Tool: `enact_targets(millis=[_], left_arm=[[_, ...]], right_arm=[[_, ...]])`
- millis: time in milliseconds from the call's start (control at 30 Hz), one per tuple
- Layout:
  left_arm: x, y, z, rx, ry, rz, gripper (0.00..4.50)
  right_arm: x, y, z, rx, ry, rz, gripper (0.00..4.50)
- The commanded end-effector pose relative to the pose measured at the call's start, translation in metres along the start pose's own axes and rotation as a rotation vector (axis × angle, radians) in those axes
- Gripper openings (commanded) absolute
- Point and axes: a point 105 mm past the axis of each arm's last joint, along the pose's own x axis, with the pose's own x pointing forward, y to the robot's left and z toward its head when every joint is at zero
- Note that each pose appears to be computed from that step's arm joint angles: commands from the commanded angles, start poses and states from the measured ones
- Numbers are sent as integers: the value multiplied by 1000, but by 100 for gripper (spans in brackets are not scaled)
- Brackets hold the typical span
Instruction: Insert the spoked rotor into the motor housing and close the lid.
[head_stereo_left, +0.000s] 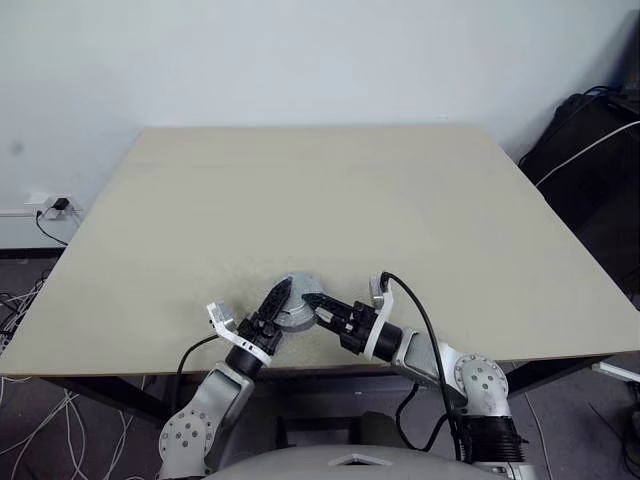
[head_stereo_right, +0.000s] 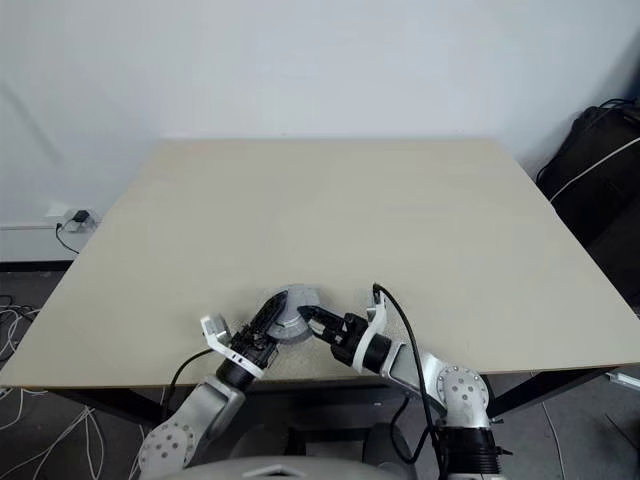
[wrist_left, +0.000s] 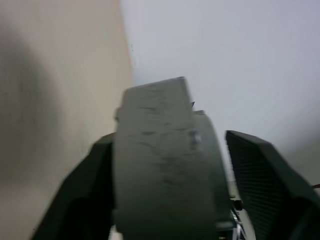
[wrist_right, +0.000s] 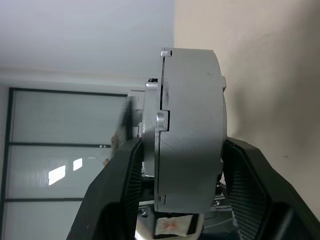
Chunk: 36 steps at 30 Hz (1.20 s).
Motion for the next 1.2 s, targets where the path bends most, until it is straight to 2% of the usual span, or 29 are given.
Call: enact_targets(millis=[33, 233, 433, 600, 667, 700, 833, 933, 1067, 1200], left_arm=[[13, -17, -5, -56, -22, -101, 233], [12, -15, -4, -56, -19, -103, 226], [14, -17, 3, -45, -49, -118, 226], [16, -17, 8, -33, -71, -113, 219], [16, -15, 11, -27, -80, -107, 219], [16, -14, 12, -25, -86, -103, 219], [16, -10, 18, -8, -117, -79, 217], [16, -4, 33, 24, -190, -33, 216], [21, 2, 62, 68, -307, 31, 216], [30, 4, 90, 106, -388, 61, 216]], right_arm=[[3, 21, 6, -49, -13, 82, 210], [3, 21, 6, -49, -19, 84, 210], [2, 17, 16, -108, -88, 42, 210], [1, 17, 15, -113, -86, 50, 379], [-1, 16, 16, -109, -94, 47, 439], [-2, 15, 17, -108, -97, 46, 450], [-9, 14, 18, -101, -112, 41, 450], [-15, 9, 20, -122, -126, 8, 450], [-18, -4, 16, -363, -81, -149, 450], [-19, -11, 19, -565, -88, -208, 450]])
